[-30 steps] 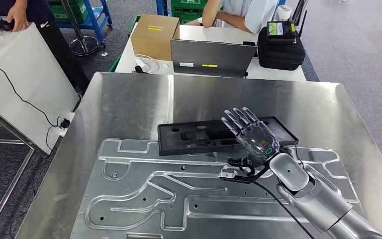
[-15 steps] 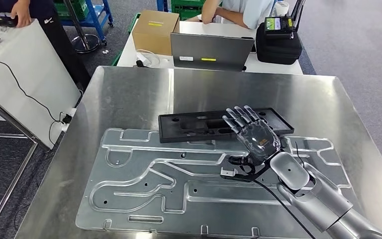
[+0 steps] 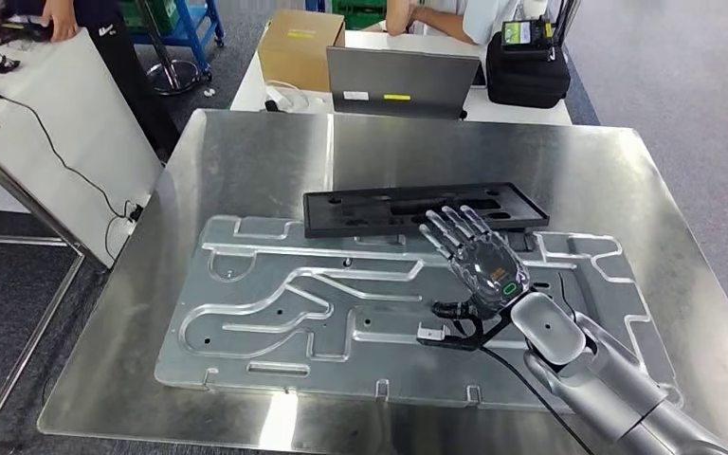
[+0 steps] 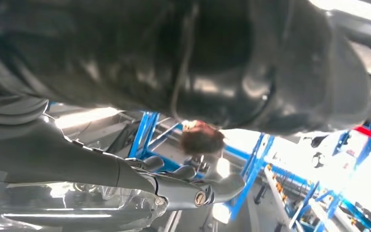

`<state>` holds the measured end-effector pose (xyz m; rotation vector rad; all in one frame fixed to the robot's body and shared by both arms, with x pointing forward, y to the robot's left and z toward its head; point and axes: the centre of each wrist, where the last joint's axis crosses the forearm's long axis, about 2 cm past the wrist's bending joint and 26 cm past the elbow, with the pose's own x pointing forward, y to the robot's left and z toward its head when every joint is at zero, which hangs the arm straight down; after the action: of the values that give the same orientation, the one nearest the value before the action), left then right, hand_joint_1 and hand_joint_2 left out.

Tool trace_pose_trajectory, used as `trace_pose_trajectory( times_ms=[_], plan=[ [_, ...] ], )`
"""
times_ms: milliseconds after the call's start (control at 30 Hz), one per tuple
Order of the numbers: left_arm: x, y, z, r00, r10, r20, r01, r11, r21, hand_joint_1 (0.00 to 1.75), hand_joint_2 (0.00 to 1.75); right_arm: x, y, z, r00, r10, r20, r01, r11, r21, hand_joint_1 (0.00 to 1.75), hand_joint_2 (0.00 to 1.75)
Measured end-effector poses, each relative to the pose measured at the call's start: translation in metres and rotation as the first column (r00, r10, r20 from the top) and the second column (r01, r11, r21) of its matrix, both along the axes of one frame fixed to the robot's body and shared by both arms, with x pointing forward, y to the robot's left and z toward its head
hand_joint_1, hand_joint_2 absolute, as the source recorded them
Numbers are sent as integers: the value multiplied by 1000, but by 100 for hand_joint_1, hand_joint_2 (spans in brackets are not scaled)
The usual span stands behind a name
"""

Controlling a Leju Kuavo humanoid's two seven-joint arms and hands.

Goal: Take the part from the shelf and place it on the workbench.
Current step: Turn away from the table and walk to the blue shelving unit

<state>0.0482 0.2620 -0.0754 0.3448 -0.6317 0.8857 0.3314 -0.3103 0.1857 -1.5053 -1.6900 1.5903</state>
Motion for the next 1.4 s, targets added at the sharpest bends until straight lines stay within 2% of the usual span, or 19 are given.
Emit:
trace_pose_trajectory(
  times_ms=[400, 667, 1000, 1233, 1400],
  plan=[
    [-5, 0, 1, 1000, 10, -15, -10, 1000, -12, 0, 0, -10, 6, -19, 1000, -3, -1, 3, 999, 49, 0, 0],
    [-16, -1, 7, 997, 64, -52, -65, 998, -11, 0, 0, -55, 16, -55, 999, -33, -1, 32, 981, 190, 0, 0],
    [-18, -2, 15, 995, 90, -49, -90, 996, 2, 0, 0, -102, 20, -83, 993, -90, -71, 109, 940, 324, 0, 0],
    [-16, -7, 18, 996, 78, -42, -78, 997, -2, 0, 0, -115, 16, -90, 987, -128, -100, 155, 926, 345, 0, 0],
    [-15, -10, 20, 993, 104, -49, -104, 995, -6, 0, 0, -128, 13, -99, 978, -172, -119, 205, 901, 383, 0, 0]
  ],
)
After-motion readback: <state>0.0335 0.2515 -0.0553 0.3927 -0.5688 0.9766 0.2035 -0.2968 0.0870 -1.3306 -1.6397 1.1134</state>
